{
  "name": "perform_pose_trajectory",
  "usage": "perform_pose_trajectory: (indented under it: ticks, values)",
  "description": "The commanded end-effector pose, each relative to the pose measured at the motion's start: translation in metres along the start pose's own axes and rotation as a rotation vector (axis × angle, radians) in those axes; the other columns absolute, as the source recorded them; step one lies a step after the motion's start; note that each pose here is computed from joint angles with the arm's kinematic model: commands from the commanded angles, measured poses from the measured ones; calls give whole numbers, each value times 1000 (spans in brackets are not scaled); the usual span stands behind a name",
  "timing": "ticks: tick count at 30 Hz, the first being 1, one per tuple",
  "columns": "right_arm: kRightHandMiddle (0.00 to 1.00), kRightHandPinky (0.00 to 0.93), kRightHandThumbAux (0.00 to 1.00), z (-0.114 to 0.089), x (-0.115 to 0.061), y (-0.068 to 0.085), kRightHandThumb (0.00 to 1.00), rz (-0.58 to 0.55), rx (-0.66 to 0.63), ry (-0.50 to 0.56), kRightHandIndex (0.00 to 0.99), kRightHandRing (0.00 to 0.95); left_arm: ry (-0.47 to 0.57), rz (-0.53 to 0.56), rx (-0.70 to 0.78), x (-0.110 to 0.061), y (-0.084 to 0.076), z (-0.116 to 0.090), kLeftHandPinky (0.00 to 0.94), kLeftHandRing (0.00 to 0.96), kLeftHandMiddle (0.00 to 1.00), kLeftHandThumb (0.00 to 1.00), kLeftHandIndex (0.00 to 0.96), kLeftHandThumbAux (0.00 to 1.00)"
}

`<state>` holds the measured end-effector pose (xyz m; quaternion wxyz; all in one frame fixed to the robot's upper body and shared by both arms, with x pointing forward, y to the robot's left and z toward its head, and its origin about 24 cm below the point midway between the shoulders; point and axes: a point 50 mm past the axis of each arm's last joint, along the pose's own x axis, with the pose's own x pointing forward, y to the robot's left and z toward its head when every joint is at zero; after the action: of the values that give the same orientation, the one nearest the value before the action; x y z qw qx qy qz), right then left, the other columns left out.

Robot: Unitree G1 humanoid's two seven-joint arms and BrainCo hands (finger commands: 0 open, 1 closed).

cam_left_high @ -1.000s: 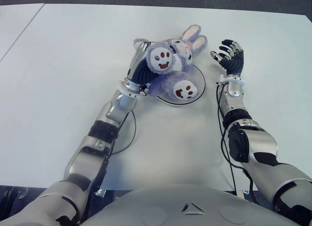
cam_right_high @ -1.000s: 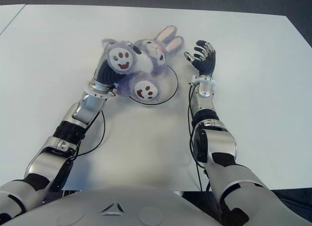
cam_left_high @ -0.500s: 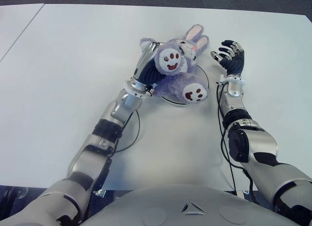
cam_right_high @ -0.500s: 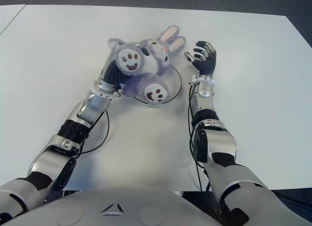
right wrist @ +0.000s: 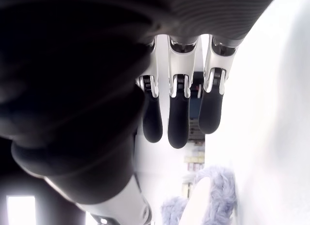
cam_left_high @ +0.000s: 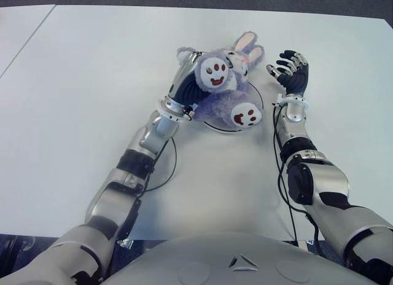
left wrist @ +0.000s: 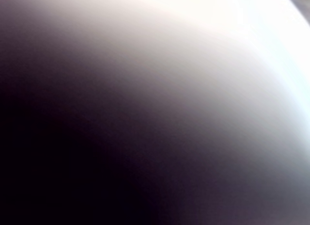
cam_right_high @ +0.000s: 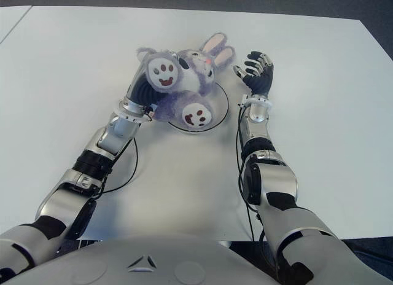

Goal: Put the doll into the plate.

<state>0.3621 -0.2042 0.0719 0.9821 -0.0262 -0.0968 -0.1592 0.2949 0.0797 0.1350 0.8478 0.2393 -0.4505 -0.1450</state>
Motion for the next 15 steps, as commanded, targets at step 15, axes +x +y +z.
perform_pose_trajectory:
  ticks: [15]
  values:
    - [247,250,937,-125,-138,13,580,137,-103,575,229,264,163,-490,81,-35,16,-27,31,64,66,169,1,436]
